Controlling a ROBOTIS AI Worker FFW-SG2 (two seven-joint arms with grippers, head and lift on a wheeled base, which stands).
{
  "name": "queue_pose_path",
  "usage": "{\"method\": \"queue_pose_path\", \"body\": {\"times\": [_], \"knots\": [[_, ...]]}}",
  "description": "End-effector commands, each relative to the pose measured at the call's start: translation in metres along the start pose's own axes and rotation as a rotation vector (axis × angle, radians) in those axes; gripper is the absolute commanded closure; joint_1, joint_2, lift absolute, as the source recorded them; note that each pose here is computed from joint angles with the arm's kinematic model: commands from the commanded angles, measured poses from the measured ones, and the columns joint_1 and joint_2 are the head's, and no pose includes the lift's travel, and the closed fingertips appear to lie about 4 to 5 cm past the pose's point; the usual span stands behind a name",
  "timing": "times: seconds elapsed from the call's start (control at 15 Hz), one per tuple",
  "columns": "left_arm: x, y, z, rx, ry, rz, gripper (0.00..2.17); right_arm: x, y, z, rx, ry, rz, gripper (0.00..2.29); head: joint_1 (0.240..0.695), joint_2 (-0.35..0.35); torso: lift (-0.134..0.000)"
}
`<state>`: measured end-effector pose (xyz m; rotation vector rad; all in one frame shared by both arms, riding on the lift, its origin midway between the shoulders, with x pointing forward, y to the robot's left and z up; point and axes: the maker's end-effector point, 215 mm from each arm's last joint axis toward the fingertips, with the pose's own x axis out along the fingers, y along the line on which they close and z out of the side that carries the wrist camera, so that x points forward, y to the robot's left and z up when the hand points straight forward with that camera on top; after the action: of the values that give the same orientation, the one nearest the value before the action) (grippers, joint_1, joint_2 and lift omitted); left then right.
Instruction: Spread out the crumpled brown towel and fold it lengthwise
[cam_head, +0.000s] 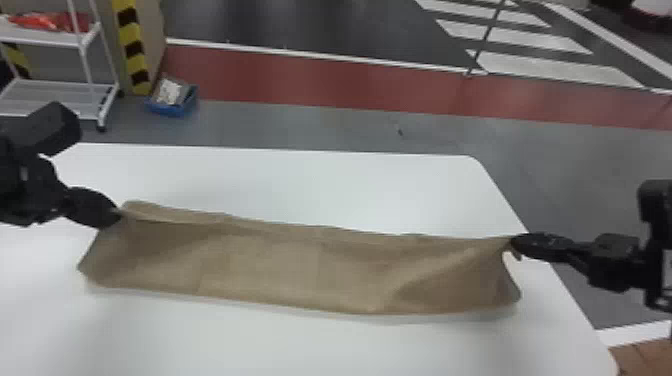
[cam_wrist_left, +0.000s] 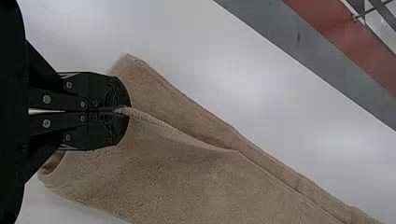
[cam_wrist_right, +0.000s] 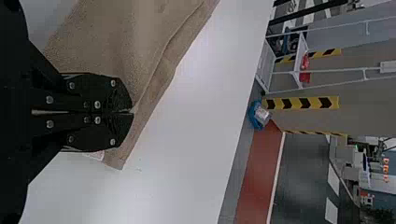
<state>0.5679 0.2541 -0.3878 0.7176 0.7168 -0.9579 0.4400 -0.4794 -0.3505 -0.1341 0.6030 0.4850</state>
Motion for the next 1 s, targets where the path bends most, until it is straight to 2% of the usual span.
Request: {"method": "queue_pose_path", "body": {"times": [0.0, 0.4, 0.73, 0.93], "knots": [[-0.002, 0.005, 0.004, 0.0, -0.005, 0.002, 1.62, -0.003, -0.003, 0.005, 0.016, -0.015, -0.002, 1.21, 0.695, -0.243, -0.124], [-0.012, 0.021, 0.017, 0.003, -0.017, 0.029, 1.62, -0.013, -0.017, 0.008, 0.044, -0.039, -0.026, 1.21, 0.695, -0.25, -0.124], [0.016, 0.024, 0.019, -0.015, 0.0, 0.027, 1.62, 0.0, -0.017, -0.004, 0.072, -0.015, -0.01, 1.21, 0.695, -0.259, -0.124], [0.015, 0.025, 0.021, -0.023, -0.006, 0.028, 1.62, -0.006, -0.025, 0.006, 0.074, -0.043, -0.021, 1.21, 0.695, -0.262, -0.124]]}}
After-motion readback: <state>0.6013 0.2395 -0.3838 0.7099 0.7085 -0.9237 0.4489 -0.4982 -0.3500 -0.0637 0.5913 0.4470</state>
